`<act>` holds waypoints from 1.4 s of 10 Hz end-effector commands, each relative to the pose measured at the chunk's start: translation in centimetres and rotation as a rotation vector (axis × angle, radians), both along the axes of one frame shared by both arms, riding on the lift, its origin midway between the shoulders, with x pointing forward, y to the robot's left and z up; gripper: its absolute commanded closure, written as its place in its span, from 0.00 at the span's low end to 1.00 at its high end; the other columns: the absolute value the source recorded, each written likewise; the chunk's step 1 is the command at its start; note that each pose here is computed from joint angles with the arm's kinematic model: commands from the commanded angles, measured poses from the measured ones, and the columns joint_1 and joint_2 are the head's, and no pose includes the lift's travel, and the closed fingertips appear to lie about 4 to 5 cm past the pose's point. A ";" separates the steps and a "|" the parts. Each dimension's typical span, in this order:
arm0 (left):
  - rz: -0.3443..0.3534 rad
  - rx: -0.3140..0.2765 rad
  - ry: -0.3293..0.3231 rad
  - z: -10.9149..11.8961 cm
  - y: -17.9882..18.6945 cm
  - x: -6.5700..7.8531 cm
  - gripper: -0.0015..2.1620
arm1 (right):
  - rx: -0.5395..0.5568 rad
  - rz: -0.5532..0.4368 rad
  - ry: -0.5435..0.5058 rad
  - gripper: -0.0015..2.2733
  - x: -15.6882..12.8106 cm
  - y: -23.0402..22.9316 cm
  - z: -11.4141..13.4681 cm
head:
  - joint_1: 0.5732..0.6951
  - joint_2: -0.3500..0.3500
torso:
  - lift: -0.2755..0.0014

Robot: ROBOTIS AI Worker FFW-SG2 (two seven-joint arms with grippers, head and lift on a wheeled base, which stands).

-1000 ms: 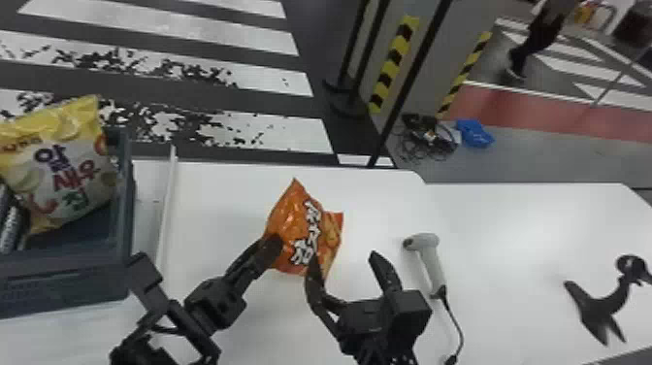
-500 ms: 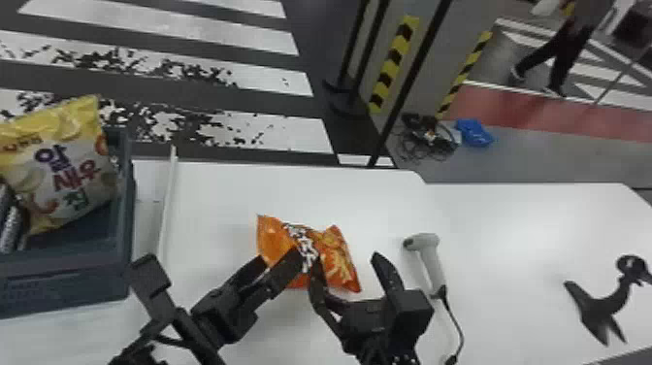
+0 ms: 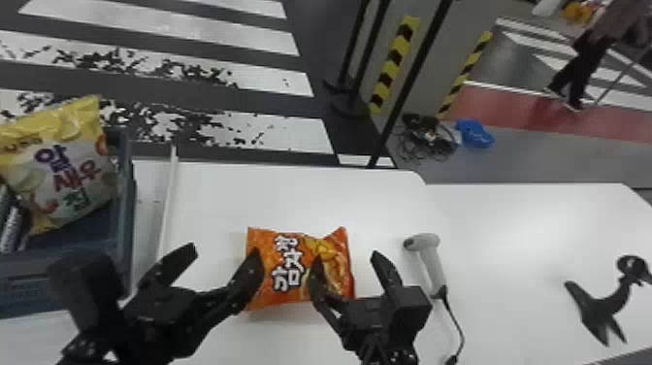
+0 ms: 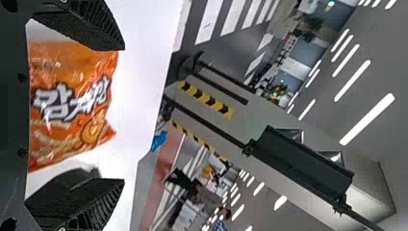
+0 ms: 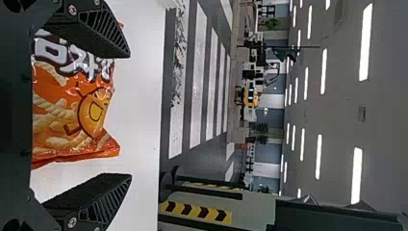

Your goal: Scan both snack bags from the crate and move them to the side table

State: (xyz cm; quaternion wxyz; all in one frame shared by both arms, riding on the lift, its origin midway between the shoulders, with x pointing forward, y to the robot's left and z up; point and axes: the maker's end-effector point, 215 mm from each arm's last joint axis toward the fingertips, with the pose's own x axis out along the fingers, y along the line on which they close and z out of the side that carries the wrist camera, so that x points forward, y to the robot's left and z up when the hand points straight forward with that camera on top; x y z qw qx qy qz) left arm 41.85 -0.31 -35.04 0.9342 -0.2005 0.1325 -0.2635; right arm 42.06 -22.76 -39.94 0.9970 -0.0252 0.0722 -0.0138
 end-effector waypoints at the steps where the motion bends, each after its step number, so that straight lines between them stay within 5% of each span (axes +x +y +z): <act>1: 0.078 0.110 -0.069 1.8 4.2 0.2 0.01 | 0.001 -0.012 0.012 0.05 0.1 -0.8 -0.5 | 1.00 0.04 | 0.64; 3: 0.181 0.237 -0.114 2.8 9.9 0.7 0.01 | 0.048 -0.035 0.060 0.04 0.7 -2.2 -1.5 | 1.00 0.15 | 0.64; 10: 0.326 0.409 -0.233 5.7 20.2 1.2 0.01 | 0.332 0.029 0.363 0.03 2.0 -6.6 -6.9 | 1.00 0.32 | 0.64; 11: 0.331 0.418 -0.241 5.8 20.7 1.2 0.01 | 0.390 0.045 0.405 0.03 1.8 -6.9 -7.8 | 1.00 0.33 | 0.64; 14: 0.298 0.346 -0.458 10.2 21.1 0.1 0.03 | 0.578 0.112 0.497 0.03 1.5 -7.1 -9.1 | 1.00 0.32 | 0.64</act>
